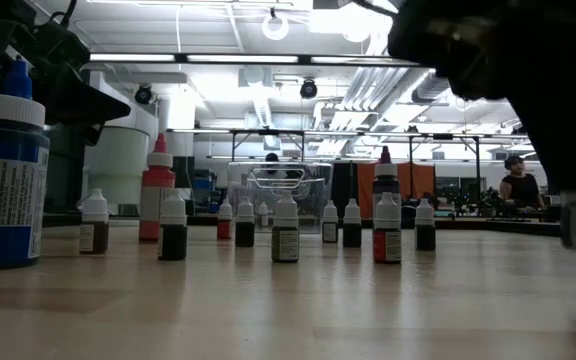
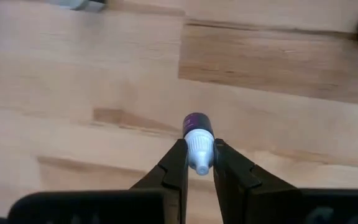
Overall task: Pick & Place food coloring
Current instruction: Put the small violet food coloring bottle into the container
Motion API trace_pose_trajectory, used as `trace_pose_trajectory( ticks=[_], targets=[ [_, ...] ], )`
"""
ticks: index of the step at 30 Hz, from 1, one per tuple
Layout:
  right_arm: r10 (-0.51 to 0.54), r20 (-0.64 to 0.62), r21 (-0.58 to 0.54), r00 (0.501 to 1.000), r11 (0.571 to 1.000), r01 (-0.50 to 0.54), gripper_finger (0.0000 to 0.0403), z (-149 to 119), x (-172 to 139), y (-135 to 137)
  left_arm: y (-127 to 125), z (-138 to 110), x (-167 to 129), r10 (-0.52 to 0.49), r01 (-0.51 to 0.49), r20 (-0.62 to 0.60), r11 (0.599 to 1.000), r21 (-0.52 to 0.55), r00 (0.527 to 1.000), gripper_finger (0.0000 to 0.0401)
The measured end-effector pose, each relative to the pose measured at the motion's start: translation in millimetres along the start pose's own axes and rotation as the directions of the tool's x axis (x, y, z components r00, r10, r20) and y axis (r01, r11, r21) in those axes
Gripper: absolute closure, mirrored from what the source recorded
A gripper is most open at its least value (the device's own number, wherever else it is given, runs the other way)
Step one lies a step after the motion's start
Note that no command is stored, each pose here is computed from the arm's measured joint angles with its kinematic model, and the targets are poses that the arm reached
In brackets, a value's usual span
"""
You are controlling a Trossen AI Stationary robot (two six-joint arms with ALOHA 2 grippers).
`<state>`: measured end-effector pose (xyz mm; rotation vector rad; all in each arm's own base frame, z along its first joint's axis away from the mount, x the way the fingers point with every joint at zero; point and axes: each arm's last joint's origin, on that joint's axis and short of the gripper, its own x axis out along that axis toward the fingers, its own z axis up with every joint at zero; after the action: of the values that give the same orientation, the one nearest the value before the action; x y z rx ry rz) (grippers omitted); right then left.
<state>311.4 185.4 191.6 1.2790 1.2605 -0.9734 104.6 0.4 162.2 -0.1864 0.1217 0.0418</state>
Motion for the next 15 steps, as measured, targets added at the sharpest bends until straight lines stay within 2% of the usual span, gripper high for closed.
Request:
trace_pose_trajectory(
  ticks=[4, 8, 12, 15],
  targets=[
    [-0.001, 0.029, -0.025, 1.0, 1.0, 0.002, 0.0358, -4.0, -23.7, 7.1, 0.0, 0.0, 0.0, 0.0, 0.0, 0.0, 1.0, 0.0, 1.0, 0.04],
    [0.016, 0.116, -0.057, 0.993, 0.998, -0.009, 0.0358, -4.2, -61.5, 12.7, 0.0, 0.0, 0.0, 0.0, 0.0, 0.0, 1.0, 0.0, 1.0, 0.04],
    [0.032, 0.228, -0.094, 0.973, 0.995, -0.011, 0.0359, 7.9, -109.0, 19.6, 0.0, 0.0, 0.0, 0.0, 0.0, 0.0, 1.0, 0.0, 1.0, 0.04],
    [0.085, 0.342, -0.139, 0.936, 0.989, -0.039, 0.0359, 22.7, -143.8, 24.4, 0.0, 0.0, 0.0, 0.0, 0.0, 0.0, 1.0, 0.0, 1.0, 0.04]
  ],
)
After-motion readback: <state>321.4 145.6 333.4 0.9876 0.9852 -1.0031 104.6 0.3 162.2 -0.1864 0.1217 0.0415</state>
